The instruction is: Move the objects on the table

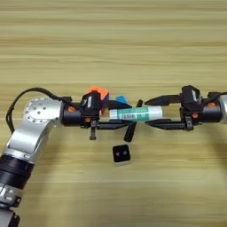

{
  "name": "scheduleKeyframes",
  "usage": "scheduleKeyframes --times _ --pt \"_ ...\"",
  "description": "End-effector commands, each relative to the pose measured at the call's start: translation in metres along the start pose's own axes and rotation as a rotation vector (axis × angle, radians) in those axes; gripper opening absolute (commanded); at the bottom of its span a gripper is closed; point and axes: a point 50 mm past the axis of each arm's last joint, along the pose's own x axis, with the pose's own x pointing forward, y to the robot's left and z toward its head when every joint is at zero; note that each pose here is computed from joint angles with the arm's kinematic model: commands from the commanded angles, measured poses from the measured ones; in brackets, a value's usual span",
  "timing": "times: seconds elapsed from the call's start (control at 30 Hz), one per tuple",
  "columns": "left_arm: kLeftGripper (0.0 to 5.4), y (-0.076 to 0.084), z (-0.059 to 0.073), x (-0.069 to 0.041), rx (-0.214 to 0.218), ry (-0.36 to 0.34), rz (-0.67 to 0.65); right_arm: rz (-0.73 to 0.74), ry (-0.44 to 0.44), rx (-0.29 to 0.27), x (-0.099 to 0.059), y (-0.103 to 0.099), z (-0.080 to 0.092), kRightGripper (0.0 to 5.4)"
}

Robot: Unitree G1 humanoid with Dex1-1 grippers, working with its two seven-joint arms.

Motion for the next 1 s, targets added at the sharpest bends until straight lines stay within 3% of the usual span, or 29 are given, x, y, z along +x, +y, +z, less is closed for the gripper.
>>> scheduleKeyframes --times 0.03,0.23,1.0 --pt "1.62 0.0021 0.0050 0.0029 0.023 -0.004 -0.012 0.002 0.003 -0.008 0.0001 0.0010 0.0001 1.97" --pt "1.62 0.0022 0.0054 0.0030 0.025 -0.006 -0.012 0.004 0.000 -0.008 0.0003 0.0011 0.0000 1.73" --pt "1.62 0.0042 0.0062 0.0048 0.041 -0.009 -0.001 0.026 0.017 -0.001 -0.0021 0.0037 -0.0019 1.68"
